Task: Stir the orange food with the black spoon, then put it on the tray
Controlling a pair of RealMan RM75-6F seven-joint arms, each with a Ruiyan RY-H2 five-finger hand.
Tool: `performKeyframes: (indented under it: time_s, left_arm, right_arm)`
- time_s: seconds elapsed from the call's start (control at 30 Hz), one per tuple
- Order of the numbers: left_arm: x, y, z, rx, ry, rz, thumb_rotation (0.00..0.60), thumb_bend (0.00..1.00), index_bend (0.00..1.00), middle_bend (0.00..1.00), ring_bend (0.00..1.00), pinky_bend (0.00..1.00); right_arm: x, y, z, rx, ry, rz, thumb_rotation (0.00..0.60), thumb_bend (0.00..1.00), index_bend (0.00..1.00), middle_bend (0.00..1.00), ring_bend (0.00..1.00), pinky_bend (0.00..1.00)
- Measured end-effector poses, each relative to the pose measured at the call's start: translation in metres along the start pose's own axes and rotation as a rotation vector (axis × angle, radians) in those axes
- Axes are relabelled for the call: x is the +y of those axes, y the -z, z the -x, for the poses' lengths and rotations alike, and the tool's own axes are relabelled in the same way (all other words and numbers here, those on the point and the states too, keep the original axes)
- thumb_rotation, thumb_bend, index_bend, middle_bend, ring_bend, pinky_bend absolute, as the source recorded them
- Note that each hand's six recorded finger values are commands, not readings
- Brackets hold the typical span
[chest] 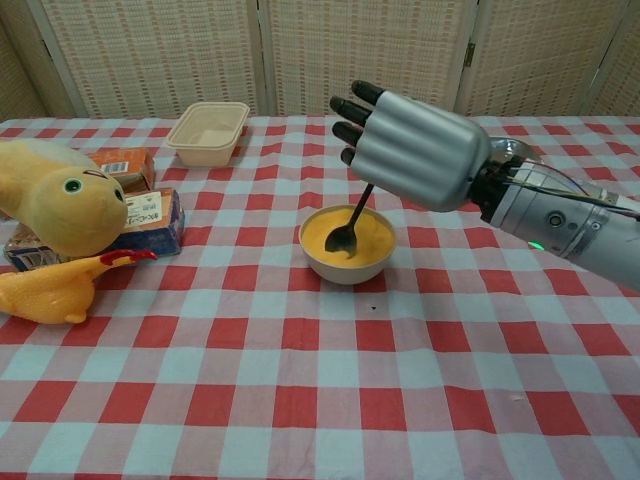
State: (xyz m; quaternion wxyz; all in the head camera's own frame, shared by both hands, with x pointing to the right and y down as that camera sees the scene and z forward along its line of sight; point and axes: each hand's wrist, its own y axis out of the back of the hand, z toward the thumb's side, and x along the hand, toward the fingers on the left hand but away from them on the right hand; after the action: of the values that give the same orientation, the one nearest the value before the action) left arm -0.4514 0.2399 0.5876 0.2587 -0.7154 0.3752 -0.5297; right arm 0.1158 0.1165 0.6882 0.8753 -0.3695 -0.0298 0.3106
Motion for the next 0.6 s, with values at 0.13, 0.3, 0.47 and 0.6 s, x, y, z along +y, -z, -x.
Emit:
performKeyframes:
  time_s: [0.13,0.3,0.47,0.6]
  left_arm:
    - [0.0,0.001,-0.001,0.002,0.002,0.001,0.6,0.45,0.0,0.0,0.0,0.09]
    - [-0.001,0.001,-0.002,0.004,0.005,0.002,0.6,0.45,0.0,0.0,0.0,0.09]
    - [-0.001,0.003,-0.002,0.008,0.008,0.005,0.6,0.45,0.0,0.0,0.0,0.09]
    - [-0.002,0.003,-0.003,0.009,0.012,0.006,0.6,0.45,0.0,0.0,0.0,0.09]
  right_arm:
    - [-0.005,0.0,0.003,0.008,-0.019,-0.031,0.6,0.37,0.98,0.31,0.13,0.24]
    - [-0.012,0.0,0.005,-0.001,-0.053,-0.044,0.6,0.37,0.98,0.3,0.13,0.25]
    - [-0.018,0.0,0.007,-0.011,-0.074,-0.077,0.6,0.37,0.99,0.31,0.13,0.25]
    - [-0.022,0.004,0.008,-0.028,-0.089,-0.09,0.6,0.37,0.99,0.31,0.13,0.25]
